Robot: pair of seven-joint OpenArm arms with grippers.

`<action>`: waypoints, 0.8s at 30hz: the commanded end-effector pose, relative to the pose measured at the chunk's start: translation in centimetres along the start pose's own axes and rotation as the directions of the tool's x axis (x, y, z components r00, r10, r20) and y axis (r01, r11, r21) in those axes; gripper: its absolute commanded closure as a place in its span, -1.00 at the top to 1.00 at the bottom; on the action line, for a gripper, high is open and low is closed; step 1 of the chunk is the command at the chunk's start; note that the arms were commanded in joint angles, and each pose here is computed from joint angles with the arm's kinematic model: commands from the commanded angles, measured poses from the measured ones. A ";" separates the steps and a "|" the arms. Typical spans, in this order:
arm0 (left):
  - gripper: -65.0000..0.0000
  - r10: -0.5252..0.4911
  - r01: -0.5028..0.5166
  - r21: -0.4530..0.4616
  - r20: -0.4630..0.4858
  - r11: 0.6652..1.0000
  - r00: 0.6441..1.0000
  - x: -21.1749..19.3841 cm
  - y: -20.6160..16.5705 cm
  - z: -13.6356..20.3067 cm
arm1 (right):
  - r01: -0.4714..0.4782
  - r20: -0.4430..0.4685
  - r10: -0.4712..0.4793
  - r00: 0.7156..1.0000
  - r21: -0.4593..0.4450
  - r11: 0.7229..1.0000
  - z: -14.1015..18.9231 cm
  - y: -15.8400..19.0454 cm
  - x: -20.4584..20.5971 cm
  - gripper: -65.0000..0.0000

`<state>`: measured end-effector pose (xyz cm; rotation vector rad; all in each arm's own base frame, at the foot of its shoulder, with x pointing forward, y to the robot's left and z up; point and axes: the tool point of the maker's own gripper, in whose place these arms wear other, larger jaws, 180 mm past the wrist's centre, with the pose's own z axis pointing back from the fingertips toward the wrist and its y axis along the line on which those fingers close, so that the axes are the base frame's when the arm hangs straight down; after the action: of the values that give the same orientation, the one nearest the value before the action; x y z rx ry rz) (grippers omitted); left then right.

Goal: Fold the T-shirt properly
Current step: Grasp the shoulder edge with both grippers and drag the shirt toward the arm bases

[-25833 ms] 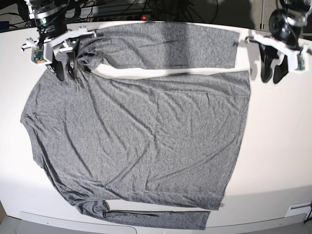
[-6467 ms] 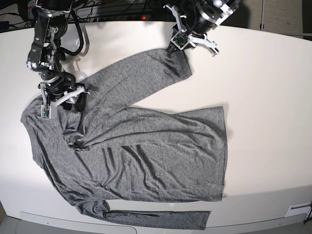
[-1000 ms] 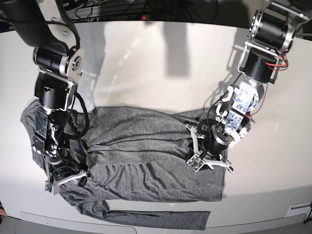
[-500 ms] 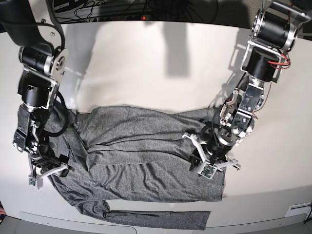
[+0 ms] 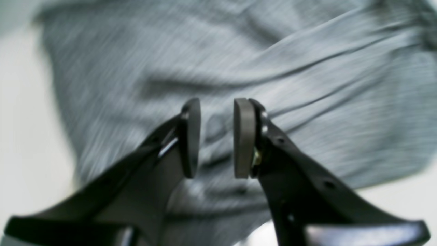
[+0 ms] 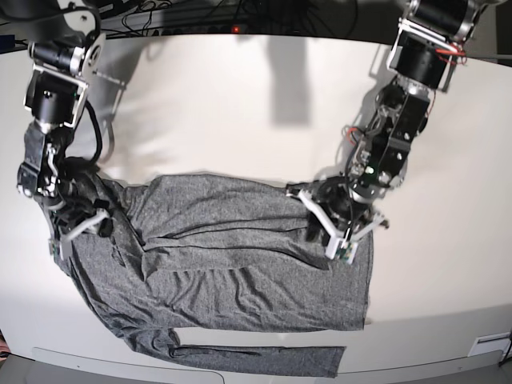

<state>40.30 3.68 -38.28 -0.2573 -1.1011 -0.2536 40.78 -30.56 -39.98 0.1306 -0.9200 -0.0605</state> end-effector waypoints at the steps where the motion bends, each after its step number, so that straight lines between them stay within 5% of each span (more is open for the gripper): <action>1: -0.49 -0.005 0.004 0.010 0.092 1.000 0.996 2.6 0.2 0.0 | -0.027 0.085 0.028 0.996 -0.010 1.000 0.6 -0.7 3.0 -0.18; 8: -0.50 -0.008 0.006 0.022 0.075 1.000 0.997 0.4 0.2 0.4 | -0.043 0.046 0.045 0.998 -0.036 0.998 0.8 -1.3 0.9 -0.18; 18: -0.50 0.018 -0.008 0.078 -0.131 0.997 0.991 -8.3 2.4 0.2 | -0.033 -0.006 0.032 0.999 -0.031 0.999 1.0 -1.1 -1.8 -0.18; 24: -0.50 0.021 -0.008 0.076 -0.178 0.997 0.984 -10.5 2.3 1.5 | 0.011 -0.075 -0.013 0.997 -0.022 1.000 1.8 -1.2 -5.8 -0.18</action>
<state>36.71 6.02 -45.09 -0.2071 -1.0373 -0.2163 36.14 -30.67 -43.57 0.1369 -0.8797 -0.0957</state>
